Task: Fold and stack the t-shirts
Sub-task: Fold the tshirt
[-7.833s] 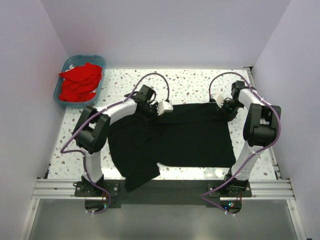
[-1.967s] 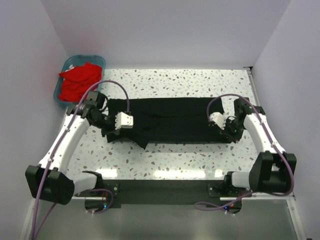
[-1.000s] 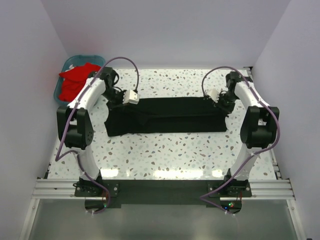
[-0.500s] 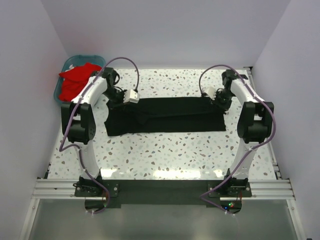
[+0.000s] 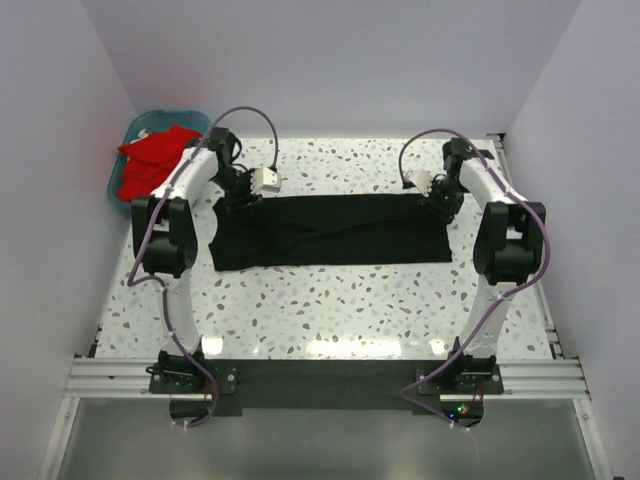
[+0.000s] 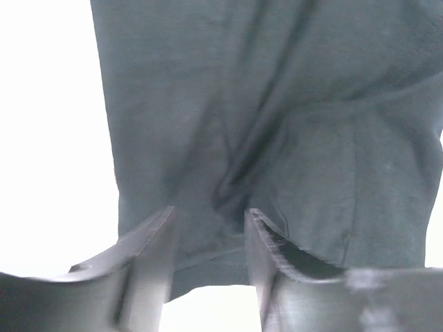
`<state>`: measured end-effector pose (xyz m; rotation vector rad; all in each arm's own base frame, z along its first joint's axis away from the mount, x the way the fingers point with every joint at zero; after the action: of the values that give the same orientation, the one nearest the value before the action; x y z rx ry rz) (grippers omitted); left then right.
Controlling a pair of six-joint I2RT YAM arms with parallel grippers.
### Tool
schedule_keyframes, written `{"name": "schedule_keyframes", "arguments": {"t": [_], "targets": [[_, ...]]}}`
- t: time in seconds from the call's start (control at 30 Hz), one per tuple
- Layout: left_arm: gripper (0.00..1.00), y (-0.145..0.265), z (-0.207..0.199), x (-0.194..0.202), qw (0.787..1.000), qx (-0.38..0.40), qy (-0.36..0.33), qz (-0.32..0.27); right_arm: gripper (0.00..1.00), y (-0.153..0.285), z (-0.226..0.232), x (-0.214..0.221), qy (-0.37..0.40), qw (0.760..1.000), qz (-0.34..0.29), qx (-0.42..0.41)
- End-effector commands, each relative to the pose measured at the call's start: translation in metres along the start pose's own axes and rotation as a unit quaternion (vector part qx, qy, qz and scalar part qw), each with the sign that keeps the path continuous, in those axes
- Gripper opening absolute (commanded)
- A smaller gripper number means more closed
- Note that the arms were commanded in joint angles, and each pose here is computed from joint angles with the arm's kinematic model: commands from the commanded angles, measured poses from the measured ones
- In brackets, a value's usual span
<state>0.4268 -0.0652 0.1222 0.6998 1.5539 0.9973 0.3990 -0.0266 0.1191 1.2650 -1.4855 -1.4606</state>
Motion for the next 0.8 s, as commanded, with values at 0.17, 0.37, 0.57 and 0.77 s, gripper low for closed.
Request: {"name": "schedule_keyframes", "arguments": {"t": [0.17, 0.37, 0.57, 0.77], "targets": [[0.68, 0.067, -0.022, 0.003, 0.981, -0.043, 0.169, -0.088, 0.47, 0.046, 0.007, 0.018, -0.163, 0.986, -0.015, 0.023], [0.8, 0.055, -0.074, 0.054, 0.938, 0.004, 0.336, -0.087, 0.45, 0.042, 0.047, 0.032, -0.304, 0.95, -0.033, -0.062], [0.8, 0.042, -0.087, 0.083, 0.916, -0.004, 0.396, -0.061, 0.49, 0.016, 0.076, 0.035, -0.35, 0.931, -0.024, -0.103], [0.81, 0.032, -0.093, 0.099, 0.907, -0.01, 0.42, -0.034, 0.52, -0.004, 0.083, 0.038, -0.375, 0.92, -0.013, -0.11]]}}
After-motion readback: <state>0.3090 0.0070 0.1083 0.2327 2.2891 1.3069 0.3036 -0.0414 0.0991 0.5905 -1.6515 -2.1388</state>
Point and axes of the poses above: each gripper's point midway between its finger pads, its own y axis back along the fingers, its own z axis along the line the jaws close on, x = y × z, the point moved 6 cm from there along y, back along the fingers, and after that the axes turned 11 degrees about y, right-handed, at the moved point
